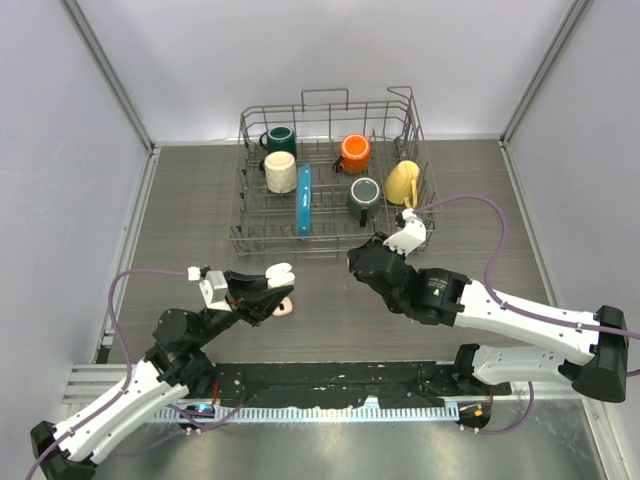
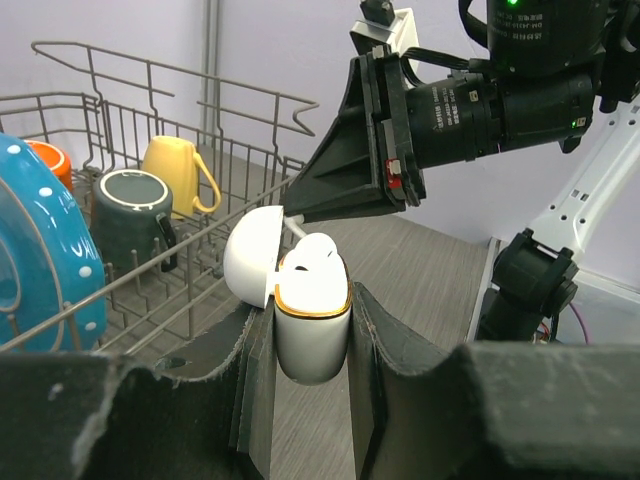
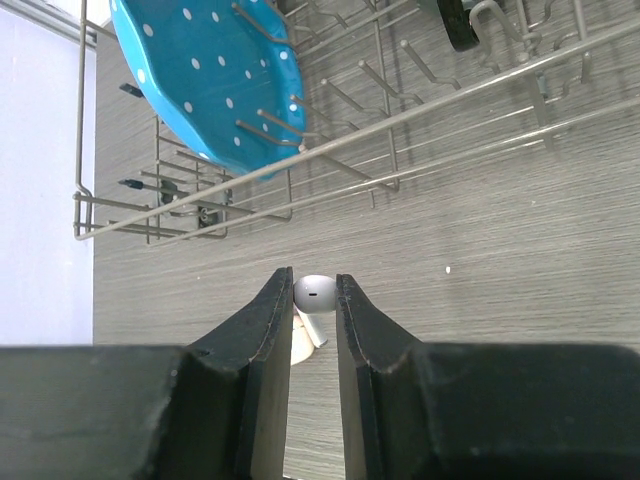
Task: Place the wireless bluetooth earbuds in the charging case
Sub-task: Place the earbud in the charging case.
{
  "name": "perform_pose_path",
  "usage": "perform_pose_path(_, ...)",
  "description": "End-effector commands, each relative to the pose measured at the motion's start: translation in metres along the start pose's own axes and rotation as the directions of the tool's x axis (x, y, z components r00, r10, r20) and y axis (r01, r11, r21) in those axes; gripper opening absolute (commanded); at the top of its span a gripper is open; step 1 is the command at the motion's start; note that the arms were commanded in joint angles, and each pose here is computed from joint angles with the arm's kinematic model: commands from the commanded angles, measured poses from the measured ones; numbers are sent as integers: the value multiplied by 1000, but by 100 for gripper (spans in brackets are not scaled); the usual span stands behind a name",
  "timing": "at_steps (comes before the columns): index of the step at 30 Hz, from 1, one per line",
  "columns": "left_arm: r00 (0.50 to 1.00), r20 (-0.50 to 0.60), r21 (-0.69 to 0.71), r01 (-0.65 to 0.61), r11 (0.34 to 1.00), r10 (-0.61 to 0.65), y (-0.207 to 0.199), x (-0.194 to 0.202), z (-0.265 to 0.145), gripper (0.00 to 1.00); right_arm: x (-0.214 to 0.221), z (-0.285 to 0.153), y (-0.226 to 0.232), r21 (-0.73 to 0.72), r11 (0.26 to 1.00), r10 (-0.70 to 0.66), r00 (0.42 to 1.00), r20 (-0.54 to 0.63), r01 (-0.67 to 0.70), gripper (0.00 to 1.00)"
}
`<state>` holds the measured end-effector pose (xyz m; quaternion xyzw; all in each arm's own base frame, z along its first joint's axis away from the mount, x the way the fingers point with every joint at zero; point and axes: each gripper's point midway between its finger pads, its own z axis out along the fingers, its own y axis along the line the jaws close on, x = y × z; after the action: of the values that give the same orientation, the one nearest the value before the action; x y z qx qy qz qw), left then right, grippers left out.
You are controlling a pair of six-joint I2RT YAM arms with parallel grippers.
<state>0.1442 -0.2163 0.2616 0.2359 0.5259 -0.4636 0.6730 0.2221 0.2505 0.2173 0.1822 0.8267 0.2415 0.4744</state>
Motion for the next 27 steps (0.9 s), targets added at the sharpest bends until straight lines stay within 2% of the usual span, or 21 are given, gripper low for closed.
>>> perform_pose_path(1,997,69,35,-32,999,29,-6,-15,2,0,-26,-2,17,-2,997,80,993,83,-80,1)
perform_pose_path(22,997,61,6,-54,999,54,0,-11,-2,0,-41,-4,21,9,997,76,989,126,-78,1)
perform_pose_path(27,996,64,-8,-61,998,61,2,-14,-1,0,-47,-8,23,27,999,30,991,129,-34,1)
